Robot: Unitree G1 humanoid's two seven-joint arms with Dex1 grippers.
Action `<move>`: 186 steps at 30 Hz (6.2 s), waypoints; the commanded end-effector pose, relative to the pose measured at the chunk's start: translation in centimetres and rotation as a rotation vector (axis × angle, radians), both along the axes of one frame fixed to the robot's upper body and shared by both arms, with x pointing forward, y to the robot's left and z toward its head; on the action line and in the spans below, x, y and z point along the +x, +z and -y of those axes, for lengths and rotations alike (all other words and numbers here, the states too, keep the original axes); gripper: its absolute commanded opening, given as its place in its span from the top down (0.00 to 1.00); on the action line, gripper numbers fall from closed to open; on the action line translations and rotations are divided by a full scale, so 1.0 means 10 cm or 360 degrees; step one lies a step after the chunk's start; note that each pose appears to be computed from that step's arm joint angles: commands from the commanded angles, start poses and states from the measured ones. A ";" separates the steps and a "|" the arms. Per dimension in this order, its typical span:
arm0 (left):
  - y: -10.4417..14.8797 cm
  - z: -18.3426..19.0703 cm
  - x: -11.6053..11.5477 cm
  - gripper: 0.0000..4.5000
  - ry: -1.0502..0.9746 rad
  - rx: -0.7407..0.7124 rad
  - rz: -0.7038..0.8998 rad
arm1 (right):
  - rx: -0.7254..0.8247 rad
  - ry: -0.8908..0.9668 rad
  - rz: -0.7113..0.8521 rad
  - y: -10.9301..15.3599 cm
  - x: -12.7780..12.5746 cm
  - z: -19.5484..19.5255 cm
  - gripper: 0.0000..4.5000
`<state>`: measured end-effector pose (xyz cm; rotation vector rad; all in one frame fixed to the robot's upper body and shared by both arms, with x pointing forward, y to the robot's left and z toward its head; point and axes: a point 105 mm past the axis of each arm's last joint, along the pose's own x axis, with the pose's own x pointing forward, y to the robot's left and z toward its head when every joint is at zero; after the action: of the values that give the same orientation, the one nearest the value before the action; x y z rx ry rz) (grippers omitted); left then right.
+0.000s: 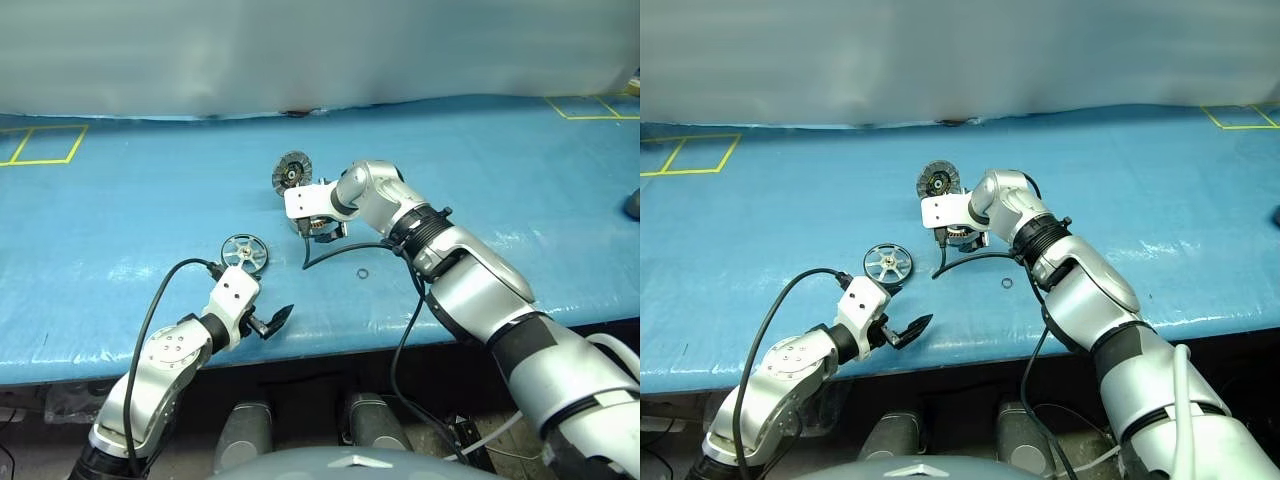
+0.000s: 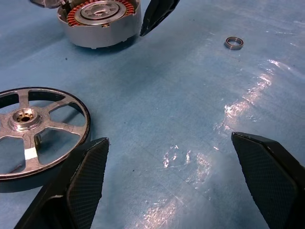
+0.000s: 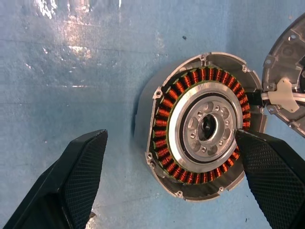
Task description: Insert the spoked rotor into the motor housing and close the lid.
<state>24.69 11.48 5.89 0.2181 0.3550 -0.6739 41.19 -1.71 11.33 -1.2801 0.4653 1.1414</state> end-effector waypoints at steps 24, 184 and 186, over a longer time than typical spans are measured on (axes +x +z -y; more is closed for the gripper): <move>0.11 0.03 -0.05 0.00 0.0036 -0.0039 0.0090 | -0.0014 -0.0049 0.0003 -0.03 0.08 0.06 0.04; 0.02 -0.11 0.03 0.00 0.0074 -0.0256 0.0339 | 0.1523 -0.1556 0.0253 -0.36 -1.12 0.66 0.85; 0.02 -0.11 0.03 0.00 0.0078 -0.0256 0.0340 | 0.1529 -0.1532 0.0273 -0.26 -1.07 0.64 0.85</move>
<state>24.85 12.61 4.92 0.1235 0.1449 -0.6226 30.37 -8.38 7.11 -0.2106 0.3192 0.2996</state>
